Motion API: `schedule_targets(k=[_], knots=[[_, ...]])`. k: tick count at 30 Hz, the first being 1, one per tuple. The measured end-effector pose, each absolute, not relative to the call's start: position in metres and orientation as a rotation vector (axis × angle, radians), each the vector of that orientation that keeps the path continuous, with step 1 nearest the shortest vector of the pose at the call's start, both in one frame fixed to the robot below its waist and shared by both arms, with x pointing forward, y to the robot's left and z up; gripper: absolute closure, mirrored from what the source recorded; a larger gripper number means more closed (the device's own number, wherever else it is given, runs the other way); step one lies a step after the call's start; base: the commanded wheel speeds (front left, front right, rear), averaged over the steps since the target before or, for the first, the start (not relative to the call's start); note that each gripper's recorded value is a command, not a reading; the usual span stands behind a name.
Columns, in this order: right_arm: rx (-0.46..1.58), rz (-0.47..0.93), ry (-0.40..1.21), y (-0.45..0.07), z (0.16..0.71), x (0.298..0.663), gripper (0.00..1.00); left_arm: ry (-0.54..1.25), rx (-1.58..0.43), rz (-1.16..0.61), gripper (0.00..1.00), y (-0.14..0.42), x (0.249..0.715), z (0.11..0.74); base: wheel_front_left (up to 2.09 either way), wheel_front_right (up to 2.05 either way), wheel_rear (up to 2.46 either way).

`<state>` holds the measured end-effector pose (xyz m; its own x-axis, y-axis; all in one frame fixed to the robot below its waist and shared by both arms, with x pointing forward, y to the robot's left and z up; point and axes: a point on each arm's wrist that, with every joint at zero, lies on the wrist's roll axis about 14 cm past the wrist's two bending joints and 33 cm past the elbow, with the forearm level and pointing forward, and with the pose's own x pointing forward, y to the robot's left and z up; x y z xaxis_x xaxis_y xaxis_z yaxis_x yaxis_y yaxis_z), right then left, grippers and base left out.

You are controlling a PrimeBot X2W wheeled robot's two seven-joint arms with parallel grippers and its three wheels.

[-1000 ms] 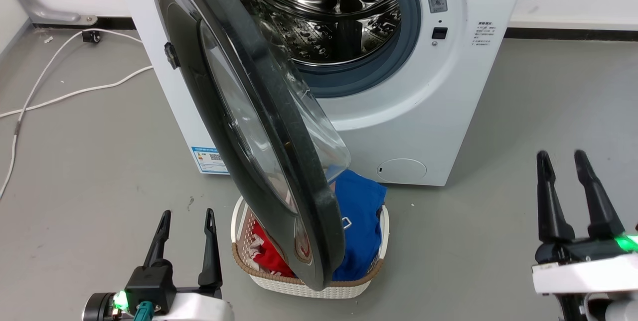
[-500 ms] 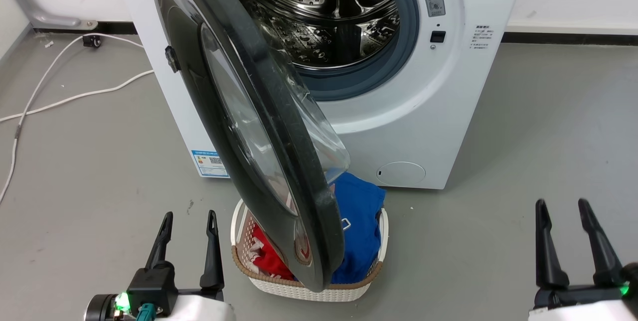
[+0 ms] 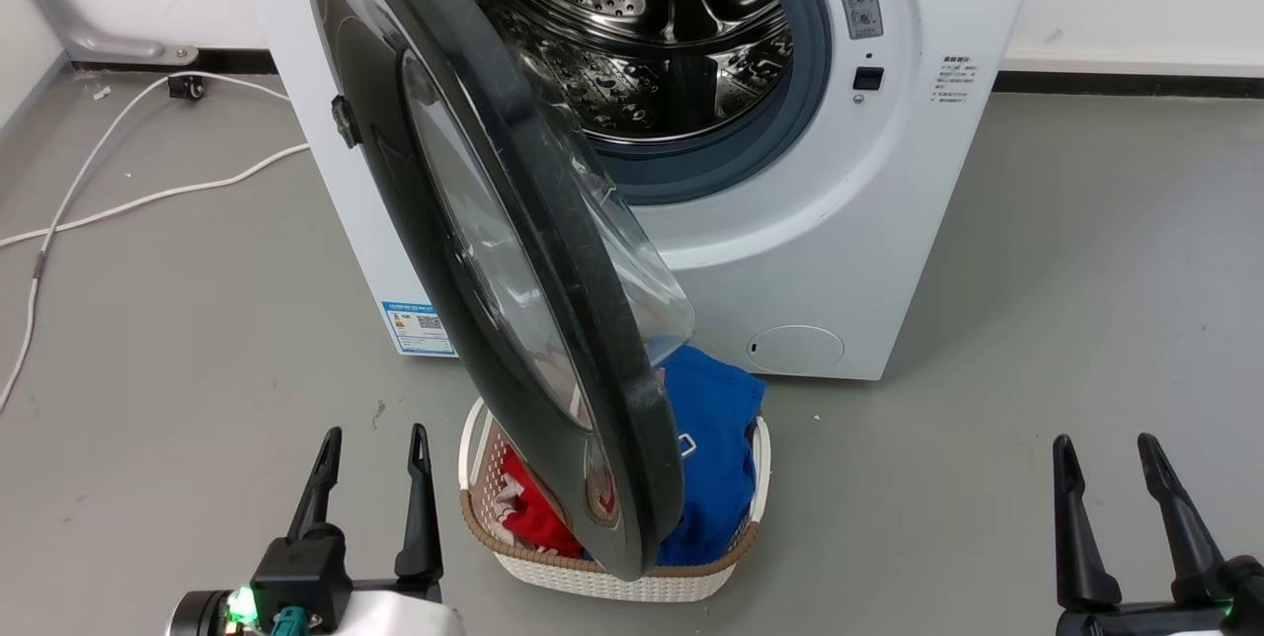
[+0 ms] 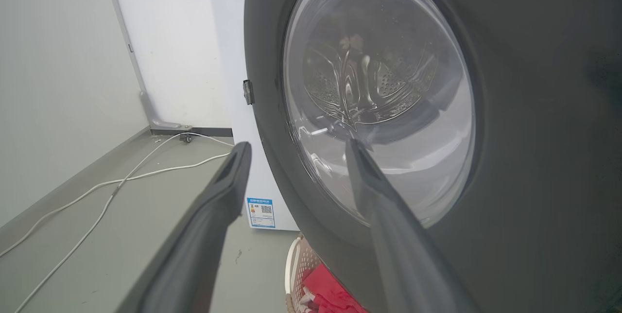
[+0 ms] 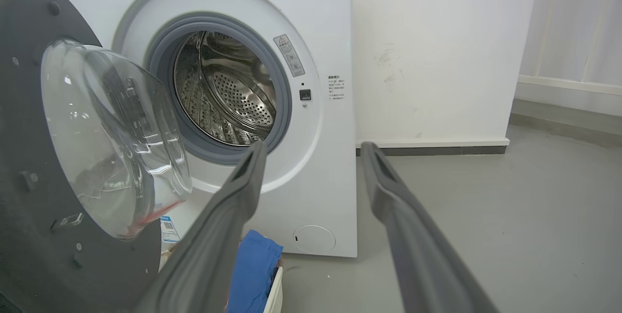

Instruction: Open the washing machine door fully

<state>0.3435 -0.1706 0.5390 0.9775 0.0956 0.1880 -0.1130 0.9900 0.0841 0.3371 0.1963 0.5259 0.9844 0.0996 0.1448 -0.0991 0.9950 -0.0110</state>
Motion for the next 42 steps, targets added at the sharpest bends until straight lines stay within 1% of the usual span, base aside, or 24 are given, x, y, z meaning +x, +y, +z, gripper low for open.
schedule_targets(k=[14,15,16,17,18,21,24,30,35,42], knots=[[0.095,0.118,-0.165,-0.166,0.533,0.342,0.00,-0.129,-0.004,0.110,0.00,0.199,0.335,0.521,0.00,0.00,0.00],[0.095,0.118,-0.164,-0.166,0.533,0.342,0.00,-0.126,-0.004,0.110,0.15,0.199,0.335,0.520,0.00,0.00,0.00],[0.096,0.119,-0.164,-0.166,0.533,0.342,0.00,-0.125,-0.002,0.112,0.52,0.199,0.335,0.519,0.00,0.00,0.00],[0.096,0.119,-0.164,-0.166,0.533,0.342,0.00,-0.125,-0.003,0.111,0.98,0.199,0.335,0.519,0.00,0.00,0.00],[0.096,0.118,-0.164,-0.166,0.533,0.342,0.00,-0.125,-0.003,0.111,1.00,0.199,0.335,0.519,0.00,0.00,0.00],[0.096,0.117,-0.165,-0.166,0.533,0.341,0.00,-0.133,0.001,0.121,1.00,0.203,0.335,0.522,0.00,0.00,0.00],[0.096,0.118,-0.168,-0.166,0.534,0.341,0.00,-0.189,0.021,0.134,1.00,0.207,0.338,0.540,0.00,0.00,0.00],[0.100,0.121,-0.172,-0.165,0.535,0.340,0.00,-0.371,0.077,0.146,1.00,0.213,0.341,0.599,0.00,0.00,0.00],[0.102,0.125,-0.172,-0.164,0.535,0.340,0.00,-0.538,0.119,0.120,1.00,0.205,0.334,0.652,0.00,0.00,0.00],[0.109,0.128,-0.163,-0.162,0.532,0.339,0.00,-0.699,0.152,0.001,1.00,0.171,0.322,0.698,0.00,0.00,0.00]])
